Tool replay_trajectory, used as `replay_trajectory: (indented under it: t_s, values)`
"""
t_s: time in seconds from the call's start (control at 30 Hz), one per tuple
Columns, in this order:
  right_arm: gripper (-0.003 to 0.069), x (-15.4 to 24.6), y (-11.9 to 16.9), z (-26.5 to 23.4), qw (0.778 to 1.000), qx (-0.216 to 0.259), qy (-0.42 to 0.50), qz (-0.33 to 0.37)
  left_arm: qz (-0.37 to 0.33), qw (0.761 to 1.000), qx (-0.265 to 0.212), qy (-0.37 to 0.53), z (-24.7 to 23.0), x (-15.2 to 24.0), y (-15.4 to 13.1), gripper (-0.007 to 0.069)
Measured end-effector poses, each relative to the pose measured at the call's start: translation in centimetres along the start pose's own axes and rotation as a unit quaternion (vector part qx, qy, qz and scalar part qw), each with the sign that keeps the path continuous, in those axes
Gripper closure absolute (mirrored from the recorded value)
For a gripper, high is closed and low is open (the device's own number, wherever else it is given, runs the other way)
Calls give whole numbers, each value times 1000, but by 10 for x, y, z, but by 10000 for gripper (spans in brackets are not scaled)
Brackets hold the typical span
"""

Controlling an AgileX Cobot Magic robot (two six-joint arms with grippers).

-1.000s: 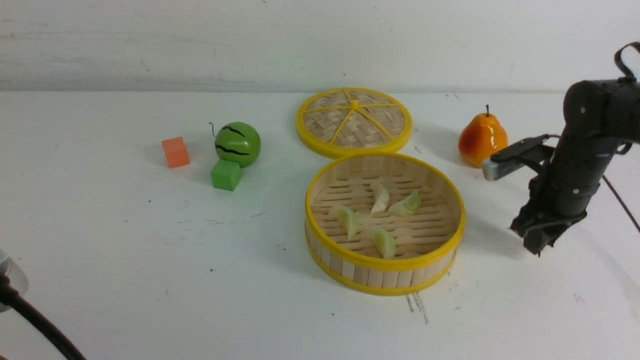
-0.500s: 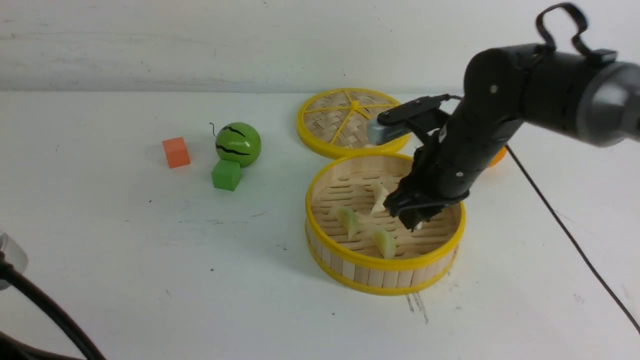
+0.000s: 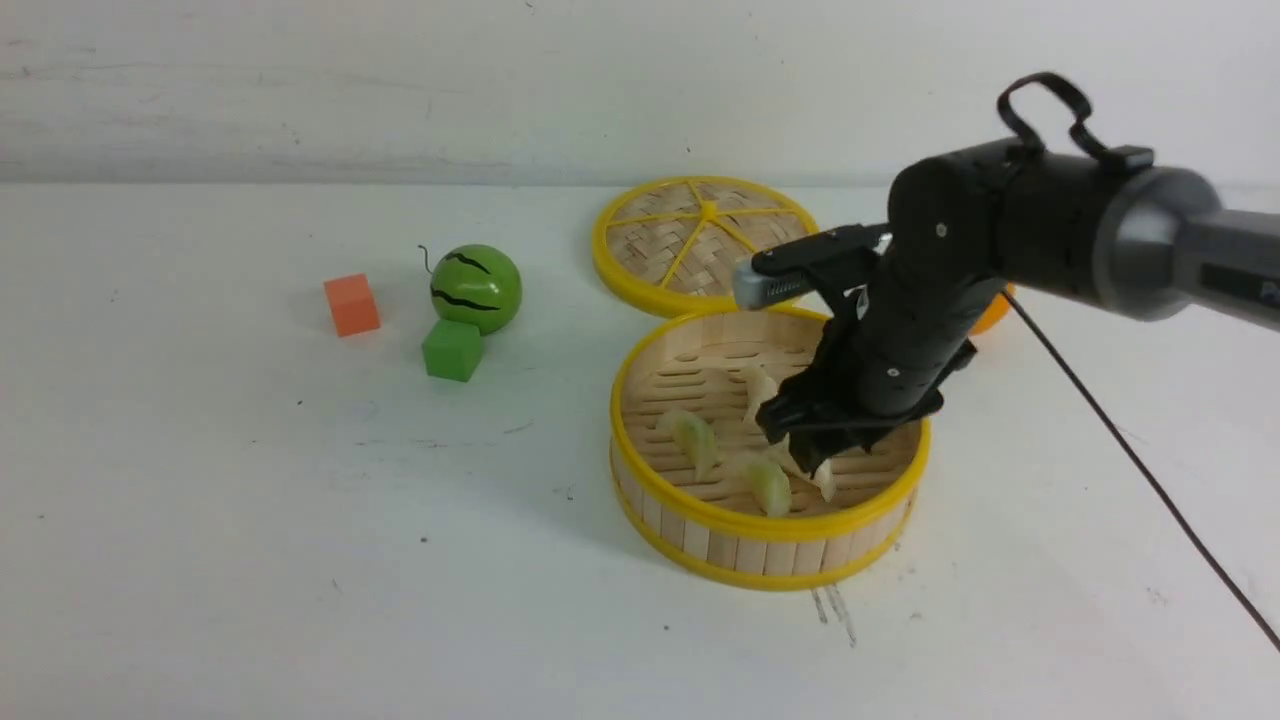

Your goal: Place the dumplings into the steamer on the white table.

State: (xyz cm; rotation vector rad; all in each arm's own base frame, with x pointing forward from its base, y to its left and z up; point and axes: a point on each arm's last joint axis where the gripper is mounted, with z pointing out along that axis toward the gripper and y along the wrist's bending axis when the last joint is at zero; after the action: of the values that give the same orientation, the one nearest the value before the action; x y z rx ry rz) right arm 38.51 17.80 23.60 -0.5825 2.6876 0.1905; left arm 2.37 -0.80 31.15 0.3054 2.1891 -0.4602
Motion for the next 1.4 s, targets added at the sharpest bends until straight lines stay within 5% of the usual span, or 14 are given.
replay_trajectory:
  t_s: [0.13,0.43,0.9,1.4]
  values:
    - [304,-3,10,-59,998,-16,-60,-18,-5,998,21,-54,3,21,7,554]
    - [665,42,42,-190,967,-53,-245,-54,7,981,57,-188,11,25,8,547]
    - [678,183,33,-256,902,-61,-424,-56,8,980,56,-188,13,26,8,533]
    - [666,229,28,-285,871,-64,-483,-60,8,982,52,-180,14,27,9,516]
